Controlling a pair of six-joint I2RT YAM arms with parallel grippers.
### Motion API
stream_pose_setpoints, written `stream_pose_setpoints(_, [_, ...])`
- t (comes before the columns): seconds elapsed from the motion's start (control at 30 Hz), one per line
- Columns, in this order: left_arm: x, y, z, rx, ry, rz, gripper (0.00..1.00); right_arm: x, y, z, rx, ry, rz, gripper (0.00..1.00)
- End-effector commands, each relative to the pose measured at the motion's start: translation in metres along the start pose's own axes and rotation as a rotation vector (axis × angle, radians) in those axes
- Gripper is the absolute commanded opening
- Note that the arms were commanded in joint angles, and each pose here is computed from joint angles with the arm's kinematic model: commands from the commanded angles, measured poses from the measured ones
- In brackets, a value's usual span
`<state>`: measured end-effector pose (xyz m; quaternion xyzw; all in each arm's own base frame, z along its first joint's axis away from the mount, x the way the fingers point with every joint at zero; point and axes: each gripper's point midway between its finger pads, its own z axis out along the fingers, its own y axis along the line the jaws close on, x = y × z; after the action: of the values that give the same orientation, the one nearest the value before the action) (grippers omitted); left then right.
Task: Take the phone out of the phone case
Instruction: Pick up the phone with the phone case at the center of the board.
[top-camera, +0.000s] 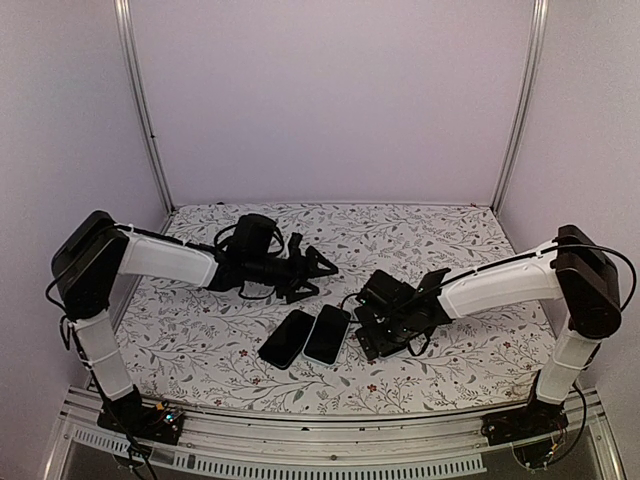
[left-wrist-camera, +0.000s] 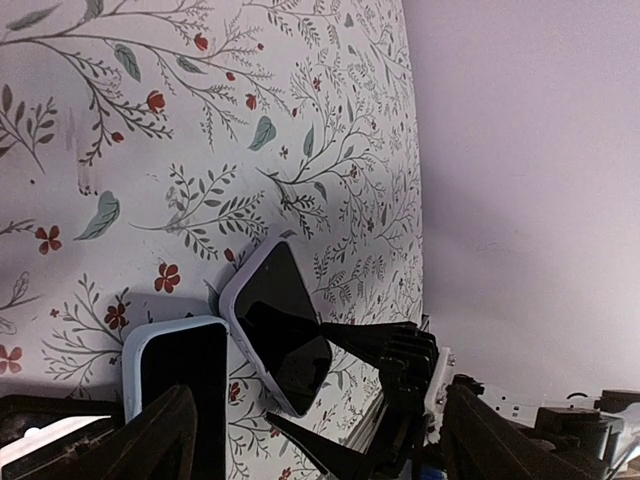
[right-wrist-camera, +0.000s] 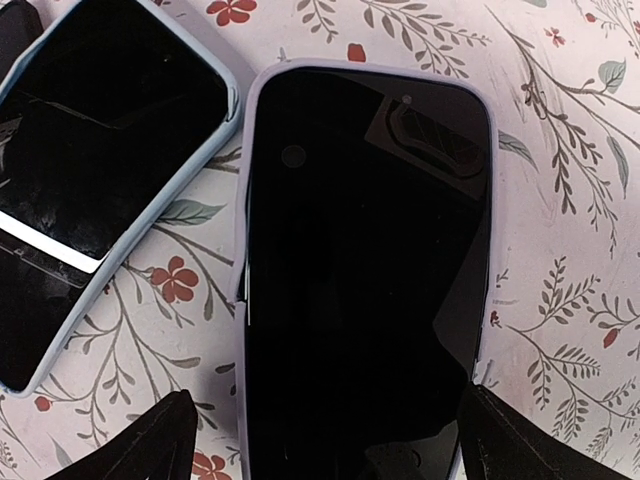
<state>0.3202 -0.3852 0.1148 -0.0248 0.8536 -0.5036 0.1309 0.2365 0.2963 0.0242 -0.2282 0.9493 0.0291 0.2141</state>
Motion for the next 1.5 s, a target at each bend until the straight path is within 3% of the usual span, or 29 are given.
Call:
stream_pose_setpoints(0.0, [-0.003, -0.005, -0.008, 0.004, -0.018, 0.027, 0.86, 0.005, -0.013, 0.003, 0.078, 0.064, -0.036, 0.92])
stream_pose_setpoints(0.4, [0.0, -0.002, -0.004, 0.017, -0.003, 0.017, 0.86, -0.008, -0.006, -0.013, 0.003, 0.023, -0.001, 0.99])
stream_pose_setpoints(0.7, [0.001, 0.0, -0.004, 0.015, 0.0, 0.01, 0.86, 0.004, -0.003, 0.004, -0.094, 0.093, -0.001, 0.98])
stream_pose_setpoints(1.03, [0.006, 0.002, -0.005, 0.031, 0.016, -0.012, 0.86, 0.02, -0.006, 0.024, -0.046, 0.186, -0.032, 0.78])
stream_pose_setpoints(1.2, [0.009, 0.001, -0.001, 0.048, 0.035, -0.025, 0.86, 0.017, -0.012, 0.028, 0.008, 0.199, -0.029, 0.58])
stream_pose_setpoints(1.47, [0.005, -0.007, 0.0, 0.058, 0.037, -0.02, 0.86, -0.014, -0.016, 0.009, 0.028, 0.095, 0.027, 0.51])
